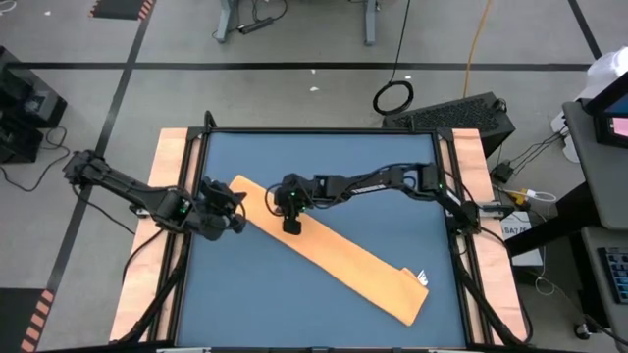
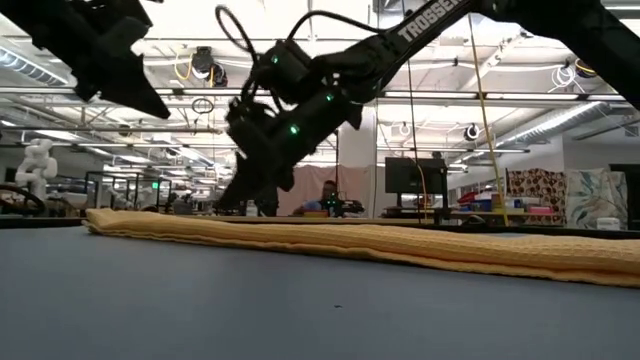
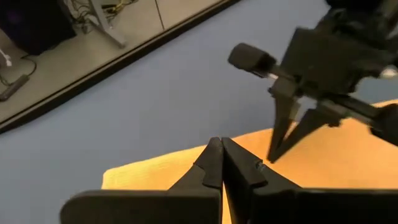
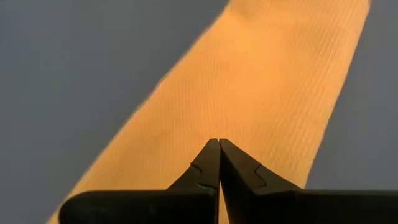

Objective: Roll towel into tight, uniform cylinder
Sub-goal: Fold the orange microfiber cloth

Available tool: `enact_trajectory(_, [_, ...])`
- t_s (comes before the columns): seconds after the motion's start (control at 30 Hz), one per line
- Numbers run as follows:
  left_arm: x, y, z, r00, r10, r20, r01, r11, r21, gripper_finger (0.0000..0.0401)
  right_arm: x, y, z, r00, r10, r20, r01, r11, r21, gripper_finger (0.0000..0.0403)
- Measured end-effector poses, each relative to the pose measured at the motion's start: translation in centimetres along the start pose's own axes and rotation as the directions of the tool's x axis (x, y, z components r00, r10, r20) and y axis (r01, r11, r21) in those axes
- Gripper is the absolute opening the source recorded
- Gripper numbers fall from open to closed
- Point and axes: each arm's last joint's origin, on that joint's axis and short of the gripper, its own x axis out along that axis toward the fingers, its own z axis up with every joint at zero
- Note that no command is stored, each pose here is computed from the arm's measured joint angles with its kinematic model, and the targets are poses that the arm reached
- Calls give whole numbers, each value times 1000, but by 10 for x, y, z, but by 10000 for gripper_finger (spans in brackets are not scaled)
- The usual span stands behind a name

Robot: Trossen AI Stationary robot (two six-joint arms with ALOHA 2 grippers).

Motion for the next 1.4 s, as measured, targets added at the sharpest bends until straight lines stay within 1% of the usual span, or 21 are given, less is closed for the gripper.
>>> enact_trajectory(0.07, [0,-2,0,1000,-11,4,11,1000,-3,4,1,0,-7,999,-1,-46,1,1000,5,0])
enact_trajectory(0.13, [-1,-4,-1,1000,-21,-1,21,1000,5,4,7,-1,-10,999,-6,-49,6,1000,-2,0])
enact_trajectory(0.2, [-1,-7,-1,999,-37,10,37,999,-10,4,8,-1,-17,994,-6,-108,6,1000,2,0])
enact_trajectory(0.23, [0,-9,-1,999,-44,12,44,999,0,4,12,-2,-22,992,-10,-125,10,1000,0,0])
enact_trajectory(0.43, [3,-19,-1,996,-83,20,82,996,34,4,10,-13,-30,970,-121,-211,123,992,-4,0])
enact_trajectory(0.53, [5,-22,-2,997,-79,13,78,996,39,4,2,-27,-32,954,-154,-258,168,985,33,0])
enact_trajectory(0.6, [7,-24,-4,997,-74,5,74,996,46,4,-1,-35,-36,933,-187,-308,215,975,61,0])
enact_trajectory(0.73, [11,-26,-7,998,-57,-10,57,996,71,4,-8,-46,-45,878,-255,-406,307,949,67,0])
enact_trajectory(0.83, [13,-28,-9,999,-45,-20,46,995,88,4,-10,-53,-48,857,-279,-433,346,935,82,0])
enact_trajectory(0.93, [14,-28,-11,999,-34,-29,36,996,80,4,-18,-59,-47,844,-291,-451,374,922,104,0])
enact_trajectory(1.0, [14,-28,-12,999,-32,-30,35,996,79,4,-27,-64,-46,816,-325,-478,415,905,95,0])
enact_trajectory(1.1, [15,-29,-12,999,-31,-31,32,998,63,4,-42,-70,-45,755,-403,-518,495,867,48,0])
enact_trajectory(1.17, [15,-29,-12,999,-31,-30,32,998,57,4,-54,-73,-42,737,-405,-541,506,862,45,0])
enact_trajectory(1.2, [15,-29,-12,999,-31,-30,32,998,57,4,-60,-73,-40,740,-394,-545,499,865,52,0])
enact_trajectory(1.23, [15,-29,-12,999,-31,-30,32,998,57,4,-65,-73,-36,758,-376,-533,482,873,70,0])
enact_trajectory(1.3, [15,-29,-12,999,-31,-30,32,998,56,4,-79,-69,-21,810,-338,-480,435,894,104,0])
enact_trajectory(1.4, [15,-29,-12,999,-31,-29,33,998,55,4,-99,-54,0,877,-257,-407,333,934,129,0])
